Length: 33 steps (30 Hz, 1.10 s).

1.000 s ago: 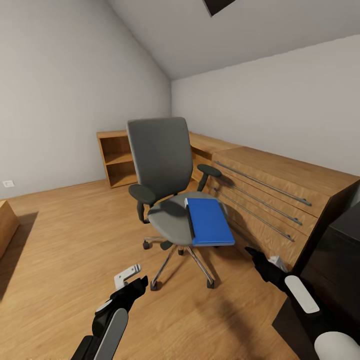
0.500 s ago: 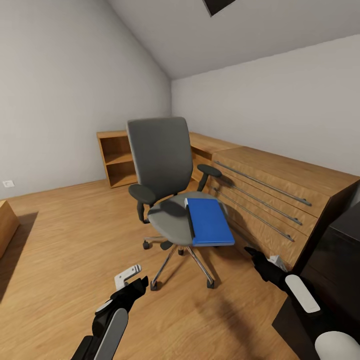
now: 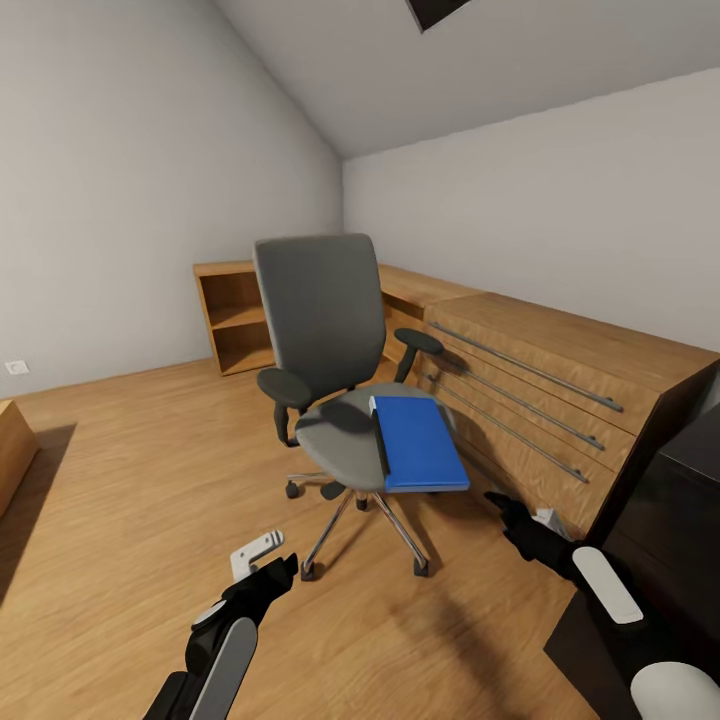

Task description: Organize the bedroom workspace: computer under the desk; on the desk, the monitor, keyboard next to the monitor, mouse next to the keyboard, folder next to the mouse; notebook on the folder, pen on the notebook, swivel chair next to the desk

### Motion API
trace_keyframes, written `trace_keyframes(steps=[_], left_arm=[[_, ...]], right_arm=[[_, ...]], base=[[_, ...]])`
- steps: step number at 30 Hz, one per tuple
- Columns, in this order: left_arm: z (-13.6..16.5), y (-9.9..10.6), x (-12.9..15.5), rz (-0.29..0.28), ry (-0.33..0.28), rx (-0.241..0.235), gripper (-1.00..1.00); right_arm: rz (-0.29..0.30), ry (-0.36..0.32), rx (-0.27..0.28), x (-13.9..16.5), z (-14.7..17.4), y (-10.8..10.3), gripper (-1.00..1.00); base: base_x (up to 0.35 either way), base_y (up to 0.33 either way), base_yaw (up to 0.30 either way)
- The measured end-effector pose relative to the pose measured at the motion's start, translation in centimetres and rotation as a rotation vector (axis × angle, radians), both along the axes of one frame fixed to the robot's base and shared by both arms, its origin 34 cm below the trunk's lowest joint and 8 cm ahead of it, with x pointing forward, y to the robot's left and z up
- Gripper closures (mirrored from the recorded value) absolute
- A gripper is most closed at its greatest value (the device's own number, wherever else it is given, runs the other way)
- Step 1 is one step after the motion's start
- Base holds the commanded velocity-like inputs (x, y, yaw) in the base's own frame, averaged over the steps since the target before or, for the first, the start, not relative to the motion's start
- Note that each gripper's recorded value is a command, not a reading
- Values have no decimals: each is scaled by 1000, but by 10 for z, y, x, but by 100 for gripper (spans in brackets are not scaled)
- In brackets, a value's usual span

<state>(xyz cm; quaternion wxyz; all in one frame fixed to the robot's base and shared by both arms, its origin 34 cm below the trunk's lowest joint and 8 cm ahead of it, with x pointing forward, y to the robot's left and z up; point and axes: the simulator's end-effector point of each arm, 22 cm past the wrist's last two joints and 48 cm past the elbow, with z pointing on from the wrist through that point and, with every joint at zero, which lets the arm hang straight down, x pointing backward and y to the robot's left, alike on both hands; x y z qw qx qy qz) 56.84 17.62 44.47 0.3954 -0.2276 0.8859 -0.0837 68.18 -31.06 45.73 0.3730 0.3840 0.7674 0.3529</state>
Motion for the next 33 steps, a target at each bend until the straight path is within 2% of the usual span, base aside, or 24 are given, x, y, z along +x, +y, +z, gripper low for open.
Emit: trace_keyframes(steps=[1,3,9,12,16,28,33], left_arm=[[0,0,0,0,-1,0,-100],[0,0,0,0,-1,1,-100],[0,0,0,-1,-1,1,-100],[0,0,0,0,-1,0,-100],[0,0,0,0,-1,0,-100],[1,0,0,0,-3,2,-100],[1,1,1,2,-5,3,-100]], right_arm=[[11,-14,38,0,4,5,-100],[20,-36,74,1,10,7,-100],[55,-64,153,-3,16,9,-100],[99,-97,212,-6,25,18,-100],[122,-122,242,-7,32,20,-100],[148,-114,261,-11,33,23,-100],[149,-107,264,-13,30,23,-100]], base=[[0,0,0],[0,0,0],[0,0,0],[0,0,0],[0,0,0],[2,2,0],[144,73,0]])
